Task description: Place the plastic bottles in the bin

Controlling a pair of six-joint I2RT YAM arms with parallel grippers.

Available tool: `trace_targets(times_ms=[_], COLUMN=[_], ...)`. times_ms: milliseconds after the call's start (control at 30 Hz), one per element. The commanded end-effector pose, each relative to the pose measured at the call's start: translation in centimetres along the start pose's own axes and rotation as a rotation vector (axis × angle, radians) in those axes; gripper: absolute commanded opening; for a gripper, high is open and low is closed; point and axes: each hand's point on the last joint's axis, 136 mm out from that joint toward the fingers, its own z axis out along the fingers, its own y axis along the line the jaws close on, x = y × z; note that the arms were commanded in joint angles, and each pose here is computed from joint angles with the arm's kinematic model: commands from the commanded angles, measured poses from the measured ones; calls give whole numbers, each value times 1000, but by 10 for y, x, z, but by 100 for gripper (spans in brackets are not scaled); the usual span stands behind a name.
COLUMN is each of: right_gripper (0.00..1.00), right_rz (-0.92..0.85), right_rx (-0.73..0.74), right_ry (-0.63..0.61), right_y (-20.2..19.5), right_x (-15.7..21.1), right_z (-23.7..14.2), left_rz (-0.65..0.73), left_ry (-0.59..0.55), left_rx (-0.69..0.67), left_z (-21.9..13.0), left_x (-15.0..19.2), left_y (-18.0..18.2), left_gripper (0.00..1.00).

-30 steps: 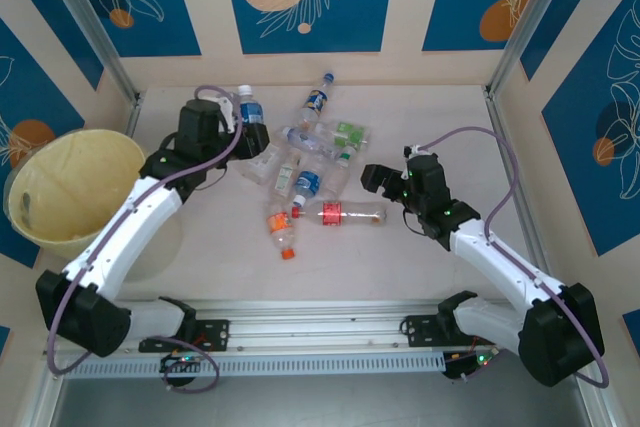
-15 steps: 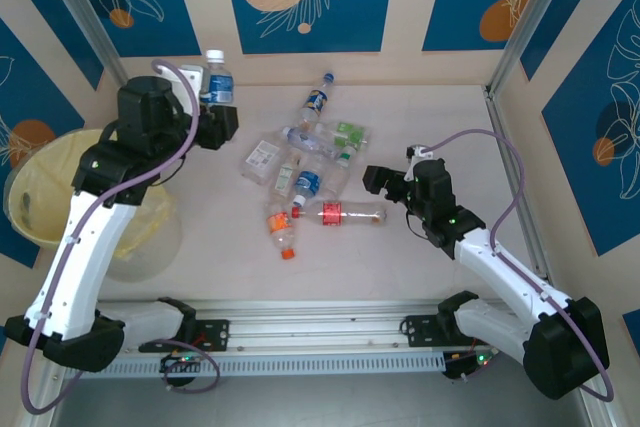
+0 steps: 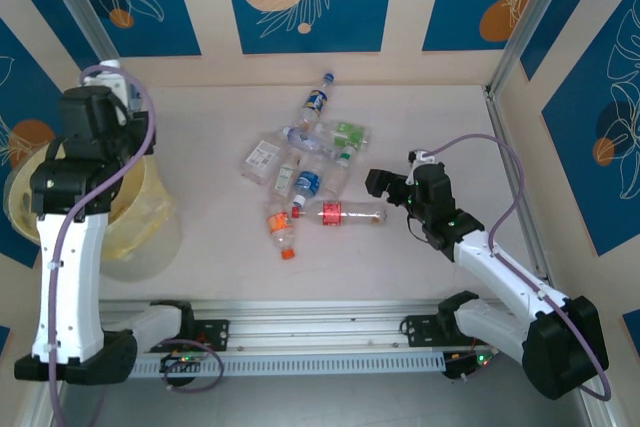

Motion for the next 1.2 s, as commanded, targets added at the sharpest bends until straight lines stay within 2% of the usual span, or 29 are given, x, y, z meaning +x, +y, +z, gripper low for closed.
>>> trace_targets(times_ms=[0,200,400,467,567,733,967,1167], right_gripper=[100,100,99,100,100,100,100,100], right_rz=[20,32,32,29,26,28,32,40], right_rx=[18,13,-4,-5,-1,6,9,17], right_ry=[-34,-14,6,10,10,9,10,12], right_y=[-5,-4,0,0,-1,-4,-4,-6], right_x=[-5,-2,-2,-1,0,1,1,2], right_z=[4,12,20,20,20,19,19,20], left_rz=[-29,-102,-107,-105,-114,-140,-182,-248], left_ry=[90,120,160,165,180,184,161,94], left_rx=[4,-113,-177,-156,-145,-106,-31,156], left_z=[1,-11,-4,-1,2,2,3,-3], left_x=[34,64,85,87,89,90,84,64], left_y=[10,44,55,51,49,42,29,-1], left_gripper=[32,36,49,53,66,78,85,93])
